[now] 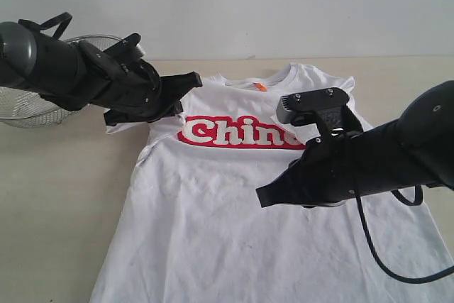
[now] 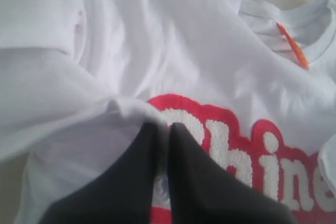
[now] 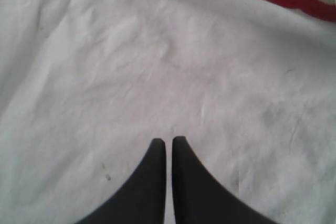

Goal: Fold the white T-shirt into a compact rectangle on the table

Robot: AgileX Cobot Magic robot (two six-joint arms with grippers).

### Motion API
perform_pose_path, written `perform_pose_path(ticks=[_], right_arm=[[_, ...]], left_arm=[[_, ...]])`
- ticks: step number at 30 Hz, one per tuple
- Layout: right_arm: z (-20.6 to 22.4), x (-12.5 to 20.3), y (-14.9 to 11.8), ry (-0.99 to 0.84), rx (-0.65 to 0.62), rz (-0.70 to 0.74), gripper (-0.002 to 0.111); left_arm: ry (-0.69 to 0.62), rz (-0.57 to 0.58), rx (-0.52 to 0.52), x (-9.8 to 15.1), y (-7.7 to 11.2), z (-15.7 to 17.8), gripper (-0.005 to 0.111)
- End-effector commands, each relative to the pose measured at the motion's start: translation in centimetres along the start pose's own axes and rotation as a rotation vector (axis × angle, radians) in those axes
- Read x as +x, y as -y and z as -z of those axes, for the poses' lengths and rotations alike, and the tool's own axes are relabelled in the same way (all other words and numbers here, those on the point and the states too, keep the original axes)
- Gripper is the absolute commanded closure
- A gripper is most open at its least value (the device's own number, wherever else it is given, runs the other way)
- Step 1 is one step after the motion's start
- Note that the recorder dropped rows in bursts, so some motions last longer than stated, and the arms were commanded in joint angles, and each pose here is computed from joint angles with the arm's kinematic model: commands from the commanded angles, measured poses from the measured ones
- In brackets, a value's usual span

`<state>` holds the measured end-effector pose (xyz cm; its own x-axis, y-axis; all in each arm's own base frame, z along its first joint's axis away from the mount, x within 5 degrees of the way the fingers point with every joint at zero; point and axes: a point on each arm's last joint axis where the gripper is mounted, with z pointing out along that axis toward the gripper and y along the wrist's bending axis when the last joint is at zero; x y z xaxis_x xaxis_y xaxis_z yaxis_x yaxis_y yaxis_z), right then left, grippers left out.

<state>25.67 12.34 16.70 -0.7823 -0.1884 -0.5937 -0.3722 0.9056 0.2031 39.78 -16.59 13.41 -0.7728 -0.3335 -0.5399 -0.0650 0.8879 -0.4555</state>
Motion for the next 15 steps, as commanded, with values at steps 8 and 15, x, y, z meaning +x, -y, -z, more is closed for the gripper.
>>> perform_pose_path(ticks=[8,15], right_arm=[[0.3,-0.1,0.0,0.019,0.01,-0.013,0.109],[0.3,-0.1,0.0,0.019,0.01,-0.015,0.109]], left_arm=[[-0.144,-0.155,0.0,2.7,-0.7,-2.5,0.095],[-0.12,-0.219,0.022,1.9,0.0,-2.0,0.043]])
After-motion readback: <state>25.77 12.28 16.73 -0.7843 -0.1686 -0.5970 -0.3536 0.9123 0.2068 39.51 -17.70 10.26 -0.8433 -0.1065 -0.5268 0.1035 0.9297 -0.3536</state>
